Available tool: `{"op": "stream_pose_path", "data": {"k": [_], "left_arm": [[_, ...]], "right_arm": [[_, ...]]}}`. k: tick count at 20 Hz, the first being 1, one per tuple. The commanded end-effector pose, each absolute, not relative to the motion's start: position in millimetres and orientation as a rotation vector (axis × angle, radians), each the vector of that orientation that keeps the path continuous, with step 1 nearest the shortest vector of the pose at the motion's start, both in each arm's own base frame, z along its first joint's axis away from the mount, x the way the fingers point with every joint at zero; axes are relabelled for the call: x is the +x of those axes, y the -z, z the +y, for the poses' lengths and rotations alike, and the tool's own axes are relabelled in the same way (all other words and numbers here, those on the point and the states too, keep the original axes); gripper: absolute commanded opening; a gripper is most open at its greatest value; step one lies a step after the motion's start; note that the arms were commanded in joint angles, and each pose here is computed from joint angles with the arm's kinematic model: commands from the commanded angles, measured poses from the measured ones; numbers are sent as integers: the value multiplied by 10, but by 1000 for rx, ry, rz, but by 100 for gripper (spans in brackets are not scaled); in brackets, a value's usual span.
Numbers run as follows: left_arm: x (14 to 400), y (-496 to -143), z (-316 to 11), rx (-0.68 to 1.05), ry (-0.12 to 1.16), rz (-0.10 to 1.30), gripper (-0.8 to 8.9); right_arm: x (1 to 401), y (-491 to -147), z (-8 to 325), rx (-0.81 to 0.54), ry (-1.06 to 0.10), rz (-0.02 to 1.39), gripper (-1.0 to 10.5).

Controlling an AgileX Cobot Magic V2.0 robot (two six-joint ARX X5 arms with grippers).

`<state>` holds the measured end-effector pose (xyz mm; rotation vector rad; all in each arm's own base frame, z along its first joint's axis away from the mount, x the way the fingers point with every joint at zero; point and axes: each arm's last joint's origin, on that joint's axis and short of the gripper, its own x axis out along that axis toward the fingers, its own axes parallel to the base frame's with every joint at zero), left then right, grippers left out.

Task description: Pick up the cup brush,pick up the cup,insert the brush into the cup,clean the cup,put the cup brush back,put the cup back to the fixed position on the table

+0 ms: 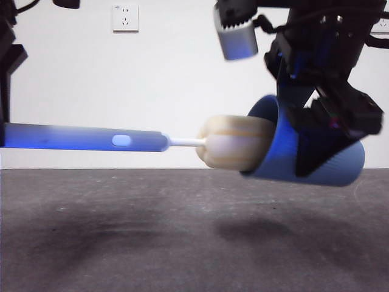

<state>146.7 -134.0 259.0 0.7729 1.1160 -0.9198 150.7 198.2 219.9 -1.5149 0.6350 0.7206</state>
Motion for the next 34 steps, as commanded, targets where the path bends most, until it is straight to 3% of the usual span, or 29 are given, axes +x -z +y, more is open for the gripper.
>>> {"op": "stream_pose_path", "data": {"k": [1,11,21,27,34], "left_arm": [[1443,-2592,-1399,752,930,1098,-8],[1347,-2636,-1649,653,992,996,-8],[1193,-2667,-1394,788,814,1127,-8],[1115,-2724,-1300,788,811,1135,-8],[1216,-2711,-1475,691,906,1046,-9]], "right_arm": [[1439,-2130,2088,-1566,-742,610,-16],[1225,-2042,2335,-1609,-827,507,-16],[1359,-2027,2190,-1585,-701,624,-16],[1395,-2031,2181,-1564,-687,626,-16],[1397,-2041,2211,-1537,-691,602,-16]]}}
